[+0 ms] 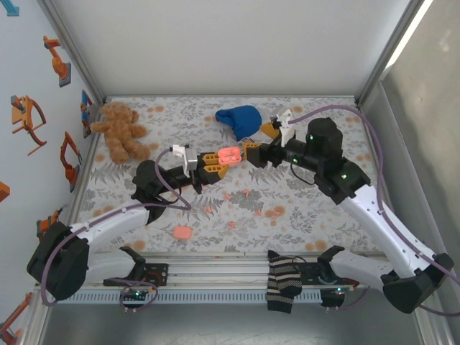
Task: Insert the wireless bluetooth earbuds into the charging case
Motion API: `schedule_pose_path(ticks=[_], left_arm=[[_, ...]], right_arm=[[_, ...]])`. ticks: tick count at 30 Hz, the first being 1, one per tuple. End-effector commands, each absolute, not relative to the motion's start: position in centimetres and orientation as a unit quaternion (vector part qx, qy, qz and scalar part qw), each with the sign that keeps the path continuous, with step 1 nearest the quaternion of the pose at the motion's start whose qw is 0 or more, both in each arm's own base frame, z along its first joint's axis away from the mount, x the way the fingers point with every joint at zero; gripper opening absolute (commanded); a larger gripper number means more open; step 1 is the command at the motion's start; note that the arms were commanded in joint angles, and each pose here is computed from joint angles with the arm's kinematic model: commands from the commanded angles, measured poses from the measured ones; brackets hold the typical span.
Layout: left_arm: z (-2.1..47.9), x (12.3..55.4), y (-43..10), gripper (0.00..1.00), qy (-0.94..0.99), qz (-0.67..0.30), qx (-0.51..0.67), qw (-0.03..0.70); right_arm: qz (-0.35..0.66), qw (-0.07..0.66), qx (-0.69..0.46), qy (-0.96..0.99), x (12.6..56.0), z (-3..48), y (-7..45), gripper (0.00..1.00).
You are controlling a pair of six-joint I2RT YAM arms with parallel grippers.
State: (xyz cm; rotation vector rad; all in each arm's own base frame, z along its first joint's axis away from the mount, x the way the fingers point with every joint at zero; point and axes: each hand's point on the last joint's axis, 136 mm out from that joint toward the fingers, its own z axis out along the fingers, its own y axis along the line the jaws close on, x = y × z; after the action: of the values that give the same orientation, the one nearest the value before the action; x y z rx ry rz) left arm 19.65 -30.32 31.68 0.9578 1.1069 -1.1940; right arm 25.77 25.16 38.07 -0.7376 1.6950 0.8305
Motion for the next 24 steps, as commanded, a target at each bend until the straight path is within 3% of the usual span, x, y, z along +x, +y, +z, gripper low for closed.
schedule_pose_path(ticks=[1, 6, 15, 24], left_arm=[[31.2, 19.5, -29.1, 0.0, 0.484, -0.476, 0.406, 0.612], [29.8, 18.2, -27.3, 0.0, 0.516, -0.448, 0.405, 0.608], [30.1, 15.7, -23.7, 0.0, 0.528, -0.401, 0.398, 0.634], [30.4, 14.7, -22.8, 0.0, 0.525, -0.392, 0.402, 0.64]], right_arm=[[0.328, 0.541, -0.259, 0.73, 25.6, 39.5, 22.9, 0.81], [0.296, 0.479, -0.205, 0.801, 26.3, 34.8, 21.1, 0.81], [0.28, 0.295, -0.174, 0.897, 27.3, 23.1, 22.0, 0.65], [0.234, 0.157, -0.142, 0.949, 24.6, 13.6, 20.6, 0.57]])
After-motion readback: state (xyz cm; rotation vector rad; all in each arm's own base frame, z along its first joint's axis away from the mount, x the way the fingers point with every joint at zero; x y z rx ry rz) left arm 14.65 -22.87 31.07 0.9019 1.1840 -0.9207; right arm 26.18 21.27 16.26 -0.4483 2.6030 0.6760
